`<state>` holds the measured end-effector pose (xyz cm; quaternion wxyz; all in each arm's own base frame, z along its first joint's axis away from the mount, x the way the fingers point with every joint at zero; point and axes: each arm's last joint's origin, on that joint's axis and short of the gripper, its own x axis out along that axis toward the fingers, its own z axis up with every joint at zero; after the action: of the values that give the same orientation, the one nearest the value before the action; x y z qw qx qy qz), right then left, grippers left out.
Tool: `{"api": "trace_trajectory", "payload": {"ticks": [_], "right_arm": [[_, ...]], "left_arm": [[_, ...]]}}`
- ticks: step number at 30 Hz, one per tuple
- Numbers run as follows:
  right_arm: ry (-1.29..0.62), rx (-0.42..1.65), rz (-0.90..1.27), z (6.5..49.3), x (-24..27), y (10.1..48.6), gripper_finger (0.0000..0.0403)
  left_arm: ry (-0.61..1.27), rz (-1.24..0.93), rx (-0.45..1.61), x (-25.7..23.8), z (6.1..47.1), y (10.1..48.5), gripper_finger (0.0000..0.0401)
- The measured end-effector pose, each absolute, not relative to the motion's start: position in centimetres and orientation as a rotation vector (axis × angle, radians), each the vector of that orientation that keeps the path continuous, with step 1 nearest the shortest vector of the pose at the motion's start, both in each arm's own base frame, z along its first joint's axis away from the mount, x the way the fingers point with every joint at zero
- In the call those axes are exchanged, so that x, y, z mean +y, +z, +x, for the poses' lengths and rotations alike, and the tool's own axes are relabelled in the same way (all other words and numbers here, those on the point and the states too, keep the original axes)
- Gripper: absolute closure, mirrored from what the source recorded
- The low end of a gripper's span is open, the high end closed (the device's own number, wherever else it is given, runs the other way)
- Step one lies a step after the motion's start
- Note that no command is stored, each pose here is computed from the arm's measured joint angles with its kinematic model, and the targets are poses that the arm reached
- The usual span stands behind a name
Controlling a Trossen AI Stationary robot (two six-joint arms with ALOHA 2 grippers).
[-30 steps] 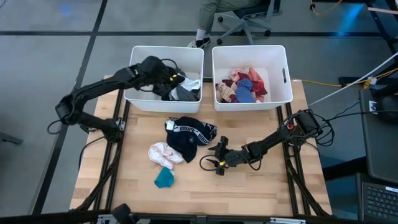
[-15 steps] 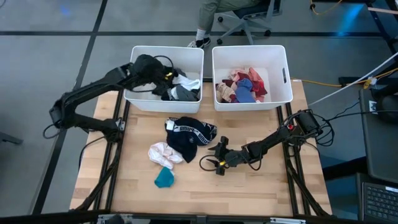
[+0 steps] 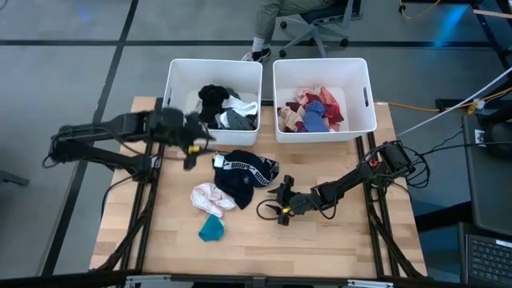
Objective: Sort clothes
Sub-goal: Put the peach underwear into the right white laundry bin
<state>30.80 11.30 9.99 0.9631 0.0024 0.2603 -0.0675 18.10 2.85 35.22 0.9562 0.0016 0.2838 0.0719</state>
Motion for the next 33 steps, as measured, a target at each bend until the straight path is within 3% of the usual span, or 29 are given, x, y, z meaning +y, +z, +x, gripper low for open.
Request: {"api": "trace_trajectory", "payload": {"ticks": [13, 24, 33], "right_arm": [[-0.156, 0.521, 0.000, 30.8, 11.2, 10.0, 0.0162], [-0.158, 0.519, 0.000, 30.8, 11.2, 10.0, 0.0162], [-0.162, 0.518, -0.002, 30.8, 11.2, 10.0, 0.0162]], "left_arm": [[-0.120, -0.033, 0.850, -3.8, 19.2, 26.0, 0.0221], [-0.193, -0.055, 0.980, -7.7, 19.8, 20.2, 0.0221], [-0.116, 0.022, 1.073, -8.1, 19.6, 16.5, 0.0221]]}}
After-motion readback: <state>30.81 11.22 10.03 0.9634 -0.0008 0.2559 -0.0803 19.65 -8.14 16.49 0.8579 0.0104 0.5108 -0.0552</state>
